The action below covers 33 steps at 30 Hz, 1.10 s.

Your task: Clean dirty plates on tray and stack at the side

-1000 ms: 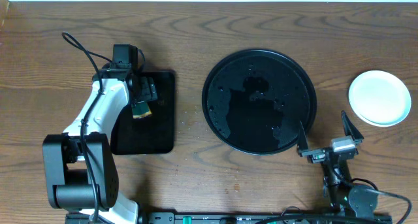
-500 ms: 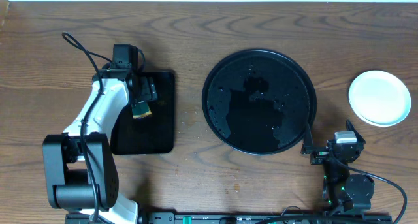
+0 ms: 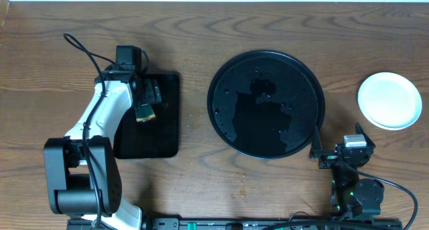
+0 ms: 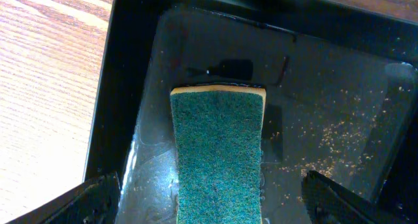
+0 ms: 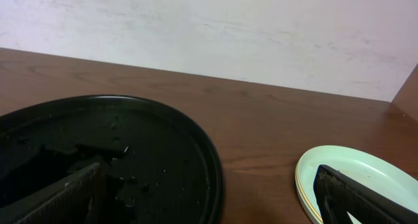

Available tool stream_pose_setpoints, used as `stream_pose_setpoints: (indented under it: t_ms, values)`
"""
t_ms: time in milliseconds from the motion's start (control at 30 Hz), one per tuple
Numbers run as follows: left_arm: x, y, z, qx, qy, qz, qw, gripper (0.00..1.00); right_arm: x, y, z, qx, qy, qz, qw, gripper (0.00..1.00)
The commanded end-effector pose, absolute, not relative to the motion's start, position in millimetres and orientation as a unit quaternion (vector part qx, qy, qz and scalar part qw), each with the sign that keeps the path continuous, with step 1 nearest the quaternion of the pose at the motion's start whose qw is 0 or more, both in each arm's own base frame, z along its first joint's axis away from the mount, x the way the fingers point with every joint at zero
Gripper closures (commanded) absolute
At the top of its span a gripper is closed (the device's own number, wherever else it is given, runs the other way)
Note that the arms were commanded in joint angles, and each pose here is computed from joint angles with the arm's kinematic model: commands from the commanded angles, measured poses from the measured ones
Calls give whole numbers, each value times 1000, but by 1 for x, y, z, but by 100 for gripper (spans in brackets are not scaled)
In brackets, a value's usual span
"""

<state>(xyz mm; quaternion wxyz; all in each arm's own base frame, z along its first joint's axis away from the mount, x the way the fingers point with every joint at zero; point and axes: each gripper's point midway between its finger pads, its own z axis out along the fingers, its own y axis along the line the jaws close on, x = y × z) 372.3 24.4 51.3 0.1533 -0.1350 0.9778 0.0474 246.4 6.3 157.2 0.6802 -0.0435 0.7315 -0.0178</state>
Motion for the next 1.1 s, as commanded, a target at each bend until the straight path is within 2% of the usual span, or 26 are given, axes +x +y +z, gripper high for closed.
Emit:
stream_pose_setpoints:
  t_ms: [0, 500, 600, 700, 833, 1067]
  values:
    - [373, 27, 52, -138, 977, 52, 154, 11, 246, 0, 157, -28, 732, -25, 680, 1]
    - [372, 23, 47, -133, 979, 52, 148, 11, 246, 0, 157, -28, 732, -25, 680, 1]
    - [374, 14, 61, -121, 977, 47, 168, 11, 246, 0, 157, -28, 732, -25, 680, 1]
    - [376, -2, 93, -104, 971, 36, 212, 11, 246, 0, 157, -28, 732, -25, 680, 1]
    - [372, -26, 159, -76, 950, 10, 301, 11, 246, 0, 157, -28, 732, -25, 680, 1]
    - [330, -30, 287, -72, 878, -35, 471, 11, 246, 0, 157, -28, 732, -25, 680, 1]
